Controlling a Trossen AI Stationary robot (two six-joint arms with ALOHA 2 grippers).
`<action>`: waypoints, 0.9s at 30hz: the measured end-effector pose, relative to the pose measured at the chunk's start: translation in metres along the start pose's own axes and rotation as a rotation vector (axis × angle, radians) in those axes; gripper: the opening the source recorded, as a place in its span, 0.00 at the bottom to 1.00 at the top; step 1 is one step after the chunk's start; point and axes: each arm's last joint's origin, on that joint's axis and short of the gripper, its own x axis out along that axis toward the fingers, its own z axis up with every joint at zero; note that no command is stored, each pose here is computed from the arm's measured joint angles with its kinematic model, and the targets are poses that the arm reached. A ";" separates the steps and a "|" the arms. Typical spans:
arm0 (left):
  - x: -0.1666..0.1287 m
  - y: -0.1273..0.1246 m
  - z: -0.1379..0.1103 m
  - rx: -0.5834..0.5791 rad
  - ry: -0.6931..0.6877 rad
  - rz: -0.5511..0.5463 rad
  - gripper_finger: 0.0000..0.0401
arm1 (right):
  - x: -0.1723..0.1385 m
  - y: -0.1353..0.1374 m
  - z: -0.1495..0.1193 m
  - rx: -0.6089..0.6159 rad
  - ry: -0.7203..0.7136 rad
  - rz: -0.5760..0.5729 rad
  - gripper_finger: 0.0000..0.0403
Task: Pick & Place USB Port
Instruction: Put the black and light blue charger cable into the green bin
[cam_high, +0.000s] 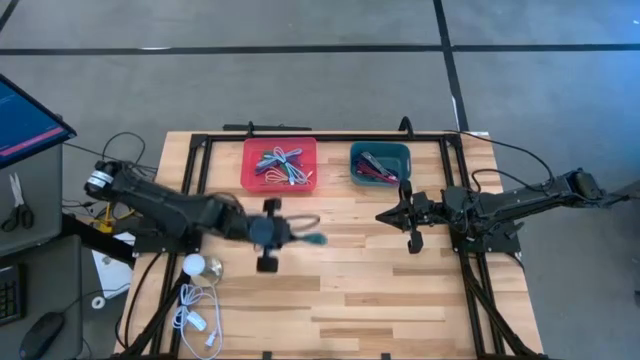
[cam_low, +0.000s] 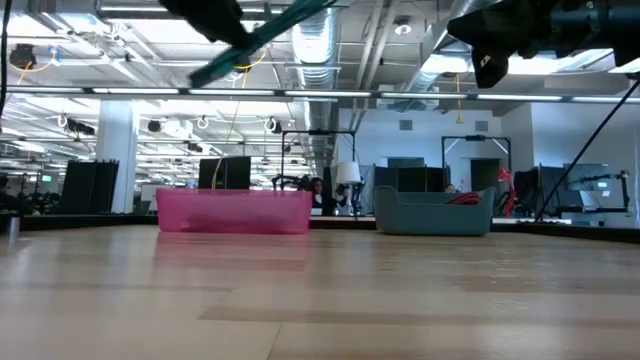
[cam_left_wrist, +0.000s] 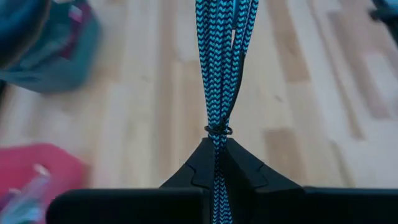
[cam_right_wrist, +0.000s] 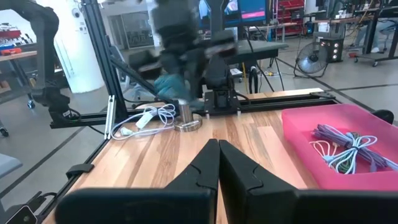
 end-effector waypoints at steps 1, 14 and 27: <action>0.000 0.008 0.002 0.001 -0.021 0.022 0.03 | 0.000 0.000 0.000 0.000 0.001 0.000 0.00; 0.006 0.068 0.022 -0.027 -0.225 0.140 0.03 | 0.000 0.000 0.002 -0.030 -0.016 0.000 0.00; 0.006 0.099 0.021 -0.071 -0.269 0.104 0.03 | 0.023 -0.001 0.001 -0.104 -0.140 -0.080 0.03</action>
